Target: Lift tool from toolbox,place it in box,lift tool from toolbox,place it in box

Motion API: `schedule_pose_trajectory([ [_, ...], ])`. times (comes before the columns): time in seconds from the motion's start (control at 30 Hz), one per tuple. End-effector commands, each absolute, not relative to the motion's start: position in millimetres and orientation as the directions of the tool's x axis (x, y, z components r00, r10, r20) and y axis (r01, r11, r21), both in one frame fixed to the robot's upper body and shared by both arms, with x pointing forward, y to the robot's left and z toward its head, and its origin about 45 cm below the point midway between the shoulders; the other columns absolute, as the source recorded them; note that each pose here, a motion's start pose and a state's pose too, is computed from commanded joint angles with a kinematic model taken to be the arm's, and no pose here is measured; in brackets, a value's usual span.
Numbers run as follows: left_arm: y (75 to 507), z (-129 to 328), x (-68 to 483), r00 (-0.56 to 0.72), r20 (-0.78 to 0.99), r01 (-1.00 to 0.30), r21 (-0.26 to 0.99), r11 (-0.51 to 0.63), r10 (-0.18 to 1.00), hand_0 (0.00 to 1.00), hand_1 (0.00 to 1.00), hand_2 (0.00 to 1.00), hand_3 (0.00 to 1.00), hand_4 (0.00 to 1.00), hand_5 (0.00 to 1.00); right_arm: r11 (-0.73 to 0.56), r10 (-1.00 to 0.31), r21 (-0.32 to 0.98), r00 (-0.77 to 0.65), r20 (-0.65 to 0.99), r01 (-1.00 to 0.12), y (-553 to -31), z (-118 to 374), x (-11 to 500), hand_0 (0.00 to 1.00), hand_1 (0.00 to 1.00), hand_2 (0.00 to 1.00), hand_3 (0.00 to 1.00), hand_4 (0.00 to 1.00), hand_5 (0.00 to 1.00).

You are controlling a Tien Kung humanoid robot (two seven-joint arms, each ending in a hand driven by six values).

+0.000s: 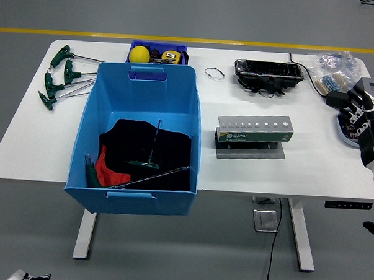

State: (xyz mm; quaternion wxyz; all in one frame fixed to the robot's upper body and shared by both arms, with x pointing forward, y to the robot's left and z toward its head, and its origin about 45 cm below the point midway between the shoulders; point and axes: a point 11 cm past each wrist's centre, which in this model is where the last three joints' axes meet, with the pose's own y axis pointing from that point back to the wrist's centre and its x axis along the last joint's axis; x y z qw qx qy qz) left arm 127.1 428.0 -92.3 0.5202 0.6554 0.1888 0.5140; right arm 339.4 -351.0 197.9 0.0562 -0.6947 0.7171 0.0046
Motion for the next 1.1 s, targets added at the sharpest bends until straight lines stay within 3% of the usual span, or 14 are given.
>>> schedule_pose_trajectory([
  [0.9, 428.0, -88.0, 140.6, 0.413, 0.482, -0.318, 0.872, -0.373, 0.773, 0.637, 0.637, 0.677, 0.664, 0.707, 0.697, 0.108, -0.987, -0.095, -0.095, -0.127, -0.990, -368.3, 206.9, 341.0, 0.834, 0.793, 0.812, 0.816, 0.998, 0.851],
  [1.1, 427.6, -86.8, 145.2, 0.409, 0.491, -0.327, 0.866, -0.379, 0.769, 0.637, 0.637, 0.677, 0.664, 0.707, 0.698, 0.085, -0.988, -0.052, -0.077, -0.134, -0.995, -365.1, 195.3, 333.6, 0.825, 0.790, 0.807, 0.816, 0.998, 0.849],
])
